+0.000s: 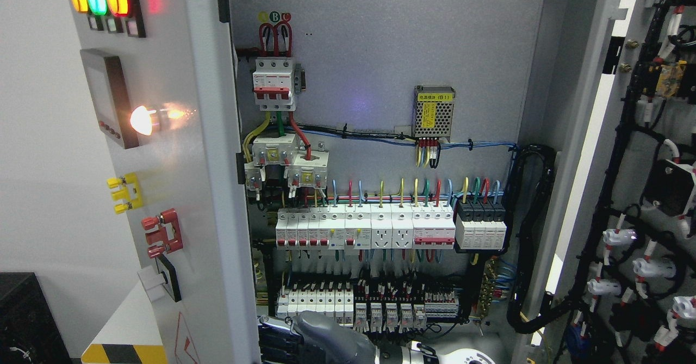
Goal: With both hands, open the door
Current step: 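Push the door further open with the right hand and withdraw it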
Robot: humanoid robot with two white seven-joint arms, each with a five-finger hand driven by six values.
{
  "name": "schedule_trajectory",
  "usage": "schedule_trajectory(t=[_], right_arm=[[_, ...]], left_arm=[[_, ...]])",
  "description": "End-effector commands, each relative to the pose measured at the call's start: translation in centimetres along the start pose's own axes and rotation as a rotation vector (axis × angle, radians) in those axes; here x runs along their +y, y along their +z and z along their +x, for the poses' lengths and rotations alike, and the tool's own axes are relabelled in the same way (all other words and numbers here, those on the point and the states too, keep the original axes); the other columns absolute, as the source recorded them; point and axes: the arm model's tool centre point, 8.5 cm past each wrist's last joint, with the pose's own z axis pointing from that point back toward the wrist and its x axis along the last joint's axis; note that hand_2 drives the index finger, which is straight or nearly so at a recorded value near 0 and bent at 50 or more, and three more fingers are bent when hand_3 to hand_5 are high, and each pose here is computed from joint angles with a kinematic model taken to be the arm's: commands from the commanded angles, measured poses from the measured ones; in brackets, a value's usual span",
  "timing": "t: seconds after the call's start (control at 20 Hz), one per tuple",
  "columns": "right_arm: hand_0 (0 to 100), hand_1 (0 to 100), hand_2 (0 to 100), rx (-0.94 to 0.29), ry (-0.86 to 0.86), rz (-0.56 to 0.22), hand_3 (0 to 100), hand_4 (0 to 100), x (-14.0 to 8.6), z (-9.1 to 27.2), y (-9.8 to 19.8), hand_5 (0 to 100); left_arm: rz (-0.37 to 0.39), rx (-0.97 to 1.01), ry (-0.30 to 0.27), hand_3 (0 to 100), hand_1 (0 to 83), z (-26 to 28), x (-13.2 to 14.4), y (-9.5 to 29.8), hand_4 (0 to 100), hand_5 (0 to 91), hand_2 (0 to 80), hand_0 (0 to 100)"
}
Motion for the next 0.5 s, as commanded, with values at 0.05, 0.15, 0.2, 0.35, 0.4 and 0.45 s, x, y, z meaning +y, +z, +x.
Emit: schedule_trajectory(t=[0.05, 0.15, 0.2, 0.35, 0.4, 0.45], right_arm=[[0, 0, 0, 0.017, 0.016, 0.021, 0, 0, 1.0, -0.3, -0.7, 0], [0, 0, 0, 0.041, 0.036, 0.009, 0, 0, 1.1, -0.7, -1.1, 0], [0, 0, 0, 0.046, 0.040, 0.005, 0, 0, 1.2, -0.8, -1.4, 0], [0, 0, 0, 0.058, 0.036, -0.002, 0, 0, 1.6, -1.3, -2.1, 0], [0, 0, 0, 0.062, 0.032, -0.010, 0, 0, 1.7, -1.5, -2.2, 0], [0, 0, 0, 0.061, 0.033, -0.012, 0, 0, 1.7, -1.5, -2.4, 0]], left_arm=[[-0.004, -0.016, -0.002, 0, 0.0, 1.0, -0.3, -0.1, 0, 0.0, 0.0, 0], [-0.006, -0.016, -0.002, 0, 0.0, 1.0, -0.4, -0.2, 0, 0.0, 0.0, 0], [-0.004, -0.016, -0.002, 0, 0.0, 1.0, -0.3, -0.1, 0, 0.0, 0.0, 0], [-0.004, -0.016, -0.002, 0, 0.0, 1.0, -0.3, -0.1, 0, 0.0, 0.0, 0], [-0.005, -0.016, -0.002, 0, 0.0, 0.9, -0.3, -0.1, 0, 0.0, 0.0, 0], [-0.005, -0.014, -0.002, 0, 0.0, 0.9, -0.4, -0.1, 0, 0.0, 0.0, 0]])
